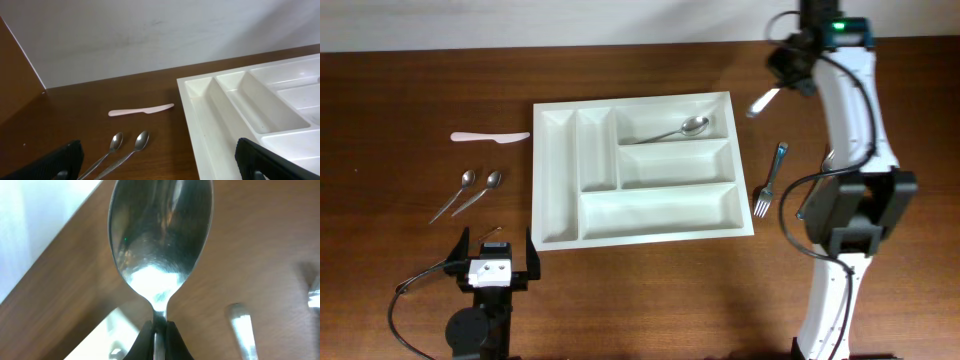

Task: Pack container
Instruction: 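Carry the spoon into the upper-right compartment beside the first spoon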

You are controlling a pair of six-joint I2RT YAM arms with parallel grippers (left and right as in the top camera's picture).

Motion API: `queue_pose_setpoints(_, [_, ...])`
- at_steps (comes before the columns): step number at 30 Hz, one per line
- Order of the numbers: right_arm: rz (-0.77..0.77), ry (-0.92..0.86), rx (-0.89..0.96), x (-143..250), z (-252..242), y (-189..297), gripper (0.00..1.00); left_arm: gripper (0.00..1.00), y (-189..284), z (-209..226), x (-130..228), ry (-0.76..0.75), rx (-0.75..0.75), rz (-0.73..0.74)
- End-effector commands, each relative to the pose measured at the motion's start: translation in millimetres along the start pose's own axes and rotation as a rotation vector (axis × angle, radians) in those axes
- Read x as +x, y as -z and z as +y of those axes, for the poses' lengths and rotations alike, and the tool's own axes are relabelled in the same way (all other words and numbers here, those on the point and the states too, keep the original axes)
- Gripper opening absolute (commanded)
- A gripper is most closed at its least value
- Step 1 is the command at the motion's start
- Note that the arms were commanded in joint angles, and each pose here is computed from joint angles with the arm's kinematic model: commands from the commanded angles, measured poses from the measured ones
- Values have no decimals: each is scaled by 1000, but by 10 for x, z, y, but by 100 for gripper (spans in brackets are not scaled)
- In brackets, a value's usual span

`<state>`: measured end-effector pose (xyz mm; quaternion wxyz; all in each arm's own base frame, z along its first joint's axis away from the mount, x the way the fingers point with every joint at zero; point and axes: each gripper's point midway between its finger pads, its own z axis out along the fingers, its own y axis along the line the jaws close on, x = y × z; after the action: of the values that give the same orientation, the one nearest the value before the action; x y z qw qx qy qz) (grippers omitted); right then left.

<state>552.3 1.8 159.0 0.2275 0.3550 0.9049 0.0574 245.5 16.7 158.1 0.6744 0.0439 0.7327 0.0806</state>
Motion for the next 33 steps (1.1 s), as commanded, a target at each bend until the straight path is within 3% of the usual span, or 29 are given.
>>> queue_pose_setpoints(1, [-15,107,-66,328,511,109,4,99,1,0,9,12,1,-2])
queue_pose_setpoints(11, [-209,-226,-21,828,1008,238,4,99,1,0,9,12,1,-2])
queue_pose_setpoints(22, [-65,-518,15,1159,954,-219,4,99,1,0,9,12,2,-2])
queue_pose_setpoints(26, [25,-517,34,1365,956,-385,4,99,1,0,9,12,1,-2])
queue_pose_setpoints(33, [46,-485,62,1547,961,-488,4,99,1,0,9,12,1,-2])
